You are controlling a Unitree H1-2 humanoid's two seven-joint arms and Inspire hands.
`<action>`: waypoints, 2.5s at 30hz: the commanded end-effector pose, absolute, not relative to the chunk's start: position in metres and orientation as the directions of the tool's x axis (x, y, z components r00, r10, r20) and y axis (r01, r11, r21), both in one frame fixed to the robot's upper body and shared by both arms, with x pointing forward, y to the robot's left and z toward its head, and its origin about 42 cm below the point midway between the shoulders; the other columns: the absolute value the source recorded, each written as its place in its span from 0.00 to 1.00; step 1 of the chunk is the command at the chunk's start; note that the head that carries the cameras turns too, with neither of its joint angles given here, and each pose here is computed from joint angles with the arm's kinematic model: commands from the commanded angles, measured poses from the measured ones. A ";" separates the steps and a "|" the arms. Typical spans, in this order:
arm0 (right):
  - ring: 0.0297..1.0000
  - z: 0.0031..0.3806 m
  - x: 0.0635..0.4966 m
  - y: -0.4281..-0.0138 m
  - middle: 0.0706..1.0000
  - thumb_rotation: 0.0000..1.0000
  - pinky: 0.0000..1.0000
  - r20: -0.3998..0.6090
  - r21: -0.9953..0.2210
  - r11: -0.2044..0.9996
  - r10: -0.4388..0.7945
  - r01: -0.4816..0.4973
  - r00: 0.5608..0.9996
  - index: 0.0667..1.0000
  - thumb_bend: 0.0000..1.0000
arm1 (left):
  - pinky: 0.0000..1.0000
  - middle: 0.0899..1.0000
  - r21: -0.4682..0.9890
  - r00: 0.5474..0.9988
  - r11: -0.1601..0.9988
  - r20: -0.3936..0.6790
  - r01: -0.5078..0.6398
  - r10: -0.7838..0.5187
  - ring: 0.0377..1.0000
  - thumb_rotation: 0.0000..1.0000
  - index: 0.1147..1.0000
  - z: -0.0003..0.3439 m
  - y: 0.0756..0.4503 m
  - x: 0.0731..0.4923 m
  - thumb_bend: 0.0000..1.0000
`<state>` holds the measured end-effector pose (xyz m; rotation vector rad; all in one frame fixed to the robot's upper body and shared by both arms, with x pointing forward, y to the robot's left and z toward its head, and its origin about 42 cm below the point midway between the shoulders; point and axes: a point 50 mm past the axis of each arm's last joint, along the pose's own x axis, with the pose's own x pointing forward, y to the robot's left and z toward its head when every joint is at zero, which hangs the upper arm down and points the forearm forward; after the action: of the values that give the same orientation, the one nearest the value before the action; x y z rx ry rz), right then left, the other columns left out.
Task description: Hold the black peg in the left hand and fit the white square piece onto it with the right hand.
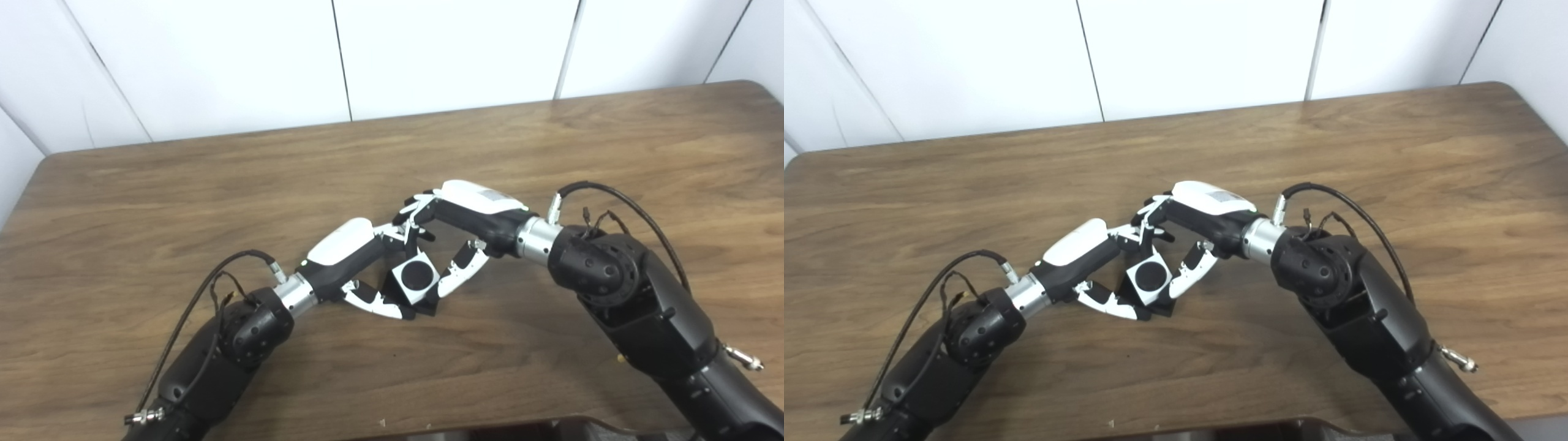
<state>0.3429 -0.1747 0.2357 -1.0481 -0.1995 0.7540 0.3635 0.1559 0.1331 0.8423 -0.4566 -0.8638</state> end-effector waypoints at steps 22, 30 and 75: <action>0.98 0.248 0.350 -0.188 1.00 0.43 0.92 -0.171 -0.865 0.257 0.657 -0.432 0.734 0.99 1.00 | 0.79 0.83 0.808 0.563 0.231 -0.145 0.542 -0.814 0.88 0.08 0.43 0.105 0.165 0.352 0.52; 0.97 0.248 0.351 -0.192 0.99 0.44 0.91 -0.155 -0.867 0.271 0.651 -0.418 0.743 0.98 1.00 | 0.79 0.83 0.807 0.562 0.229 -0.147 0.544 -0.814 0.88 0.08 0.43 0.104 0.165 0.353 0.52; 0.90 0.242 0.324 -0.276 0.91 0.32 0.82 0.124 -0.686 0.719 0.274 -0.117 0.954 0.89 0.86 | 0.79 0.83 0.801 0.582 0.245 -0.154 0.547 -0.798 0.87 0.07 0.43 0.102 0.181 0.355 0.52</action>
<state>0.3205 -0.2752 0.2289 -0.7327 -0.1398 0.2749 0.3644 0.1624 0.1307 0.8378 -0.4675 -0.8586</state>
